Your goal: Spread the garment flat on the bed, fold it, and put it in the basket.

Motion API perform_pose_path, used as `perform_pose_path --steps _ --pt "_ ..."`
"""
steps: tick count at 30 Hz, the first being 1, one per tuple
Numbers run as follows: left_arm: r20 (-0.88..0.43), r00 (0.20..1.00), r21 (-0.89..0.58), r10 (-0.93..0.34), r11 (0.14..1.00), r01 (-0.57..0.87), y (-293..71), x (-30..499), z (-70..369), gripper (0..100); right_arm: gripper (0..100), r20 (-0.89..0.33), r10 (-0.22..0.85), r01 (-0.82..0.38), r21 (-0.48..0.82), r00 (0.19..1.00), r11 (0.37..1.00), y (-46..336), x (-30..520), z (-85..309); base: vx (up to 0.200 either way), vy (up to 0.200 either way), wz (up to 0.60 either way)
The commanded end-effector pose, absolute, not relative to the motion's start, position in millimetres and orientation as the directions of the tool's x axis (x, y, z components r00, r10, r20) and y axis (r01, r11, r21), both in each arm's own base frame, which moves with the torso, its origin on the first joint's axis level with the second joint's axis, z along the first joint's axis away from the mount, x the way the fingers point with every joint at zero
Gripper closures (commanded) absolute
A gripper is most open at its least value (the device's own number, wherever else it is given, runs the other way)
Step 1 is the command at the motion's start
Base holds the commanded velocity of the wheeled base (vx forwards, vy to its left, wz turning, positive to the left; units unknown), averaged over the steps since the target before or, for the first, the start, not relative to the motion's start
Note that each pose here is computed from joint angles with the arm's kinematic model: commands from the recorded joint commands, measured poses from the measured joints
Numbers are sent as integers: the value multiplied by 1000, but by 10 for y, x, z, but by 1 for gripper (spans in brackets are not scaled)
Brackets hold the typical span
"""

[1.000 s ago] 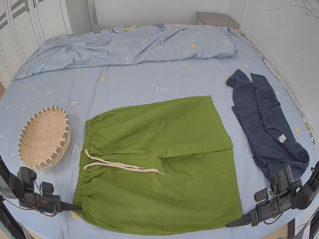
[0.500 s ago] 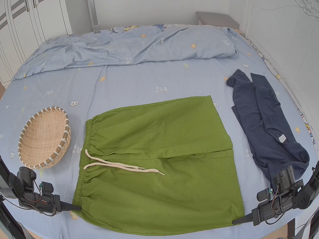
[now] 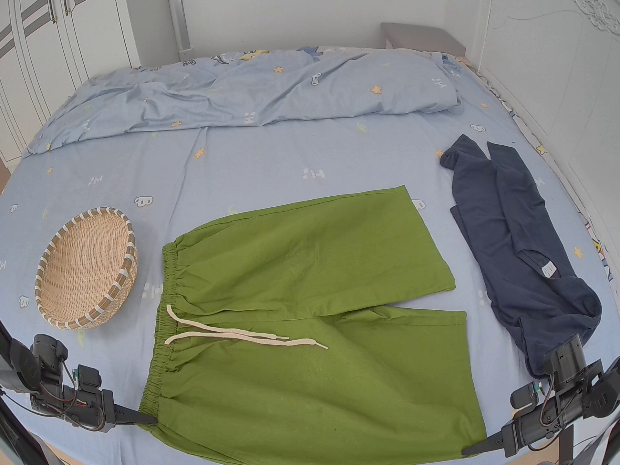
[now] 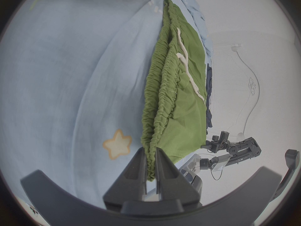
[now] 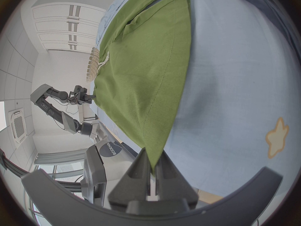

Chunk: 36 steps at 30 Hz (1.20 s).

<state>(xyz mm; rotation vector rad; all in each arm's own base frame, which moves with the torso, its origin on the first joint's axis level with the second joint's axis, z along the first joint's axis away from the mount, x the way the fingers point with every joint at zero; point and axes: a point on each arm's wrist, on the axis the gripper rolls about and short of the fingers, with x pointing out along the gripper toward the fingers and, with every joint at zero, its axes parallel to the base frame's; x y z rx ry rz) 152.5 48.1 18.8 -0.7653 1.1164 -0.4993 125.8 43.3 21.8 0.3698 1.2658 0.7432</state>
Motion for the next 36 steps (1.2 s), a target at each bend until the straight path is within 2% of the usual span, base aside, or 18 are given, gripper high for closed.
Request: perform_pose_path --steps 1,6,12,14,19,23,36 --pt "-611 395 -755 -686 654 -33 467 1381 226 100 100 -724 681 -298 631 106 717 411 1149 245 0 0 0" --pt "-618 407 -755 -673 652 -71 435 1209 232 100 100 -718 688 -307 634 106 710 390 1022 341 0 0 0" --pt "-624 411 -745 -665 664 -57 422 1219 286 100 100 -703 694 -318 629 156 709 399 1134 416 0 0 0" --pt "-623 424 -744 -658 666 -60 441 1274 414 100 100 -687 698 -318 627 204 711 418 1277 513 0 0 0" --pt "-619 409 -764 -671 635 -114 466 1455 768 100 100 -666 705 -319 631 245 707 466 1508 711 0 0 0" --pt "-611 397 -773 -684 624 -116 526 1676 1204 100 100 -644 711 -349 622 281 701 532 1847 1070 0 0 0" --pt "-590 431 -793 -682 589 -155 594 2197 1606 100 100 -579 718 -408 592 385 696 585 2618 1962 0 0 0"
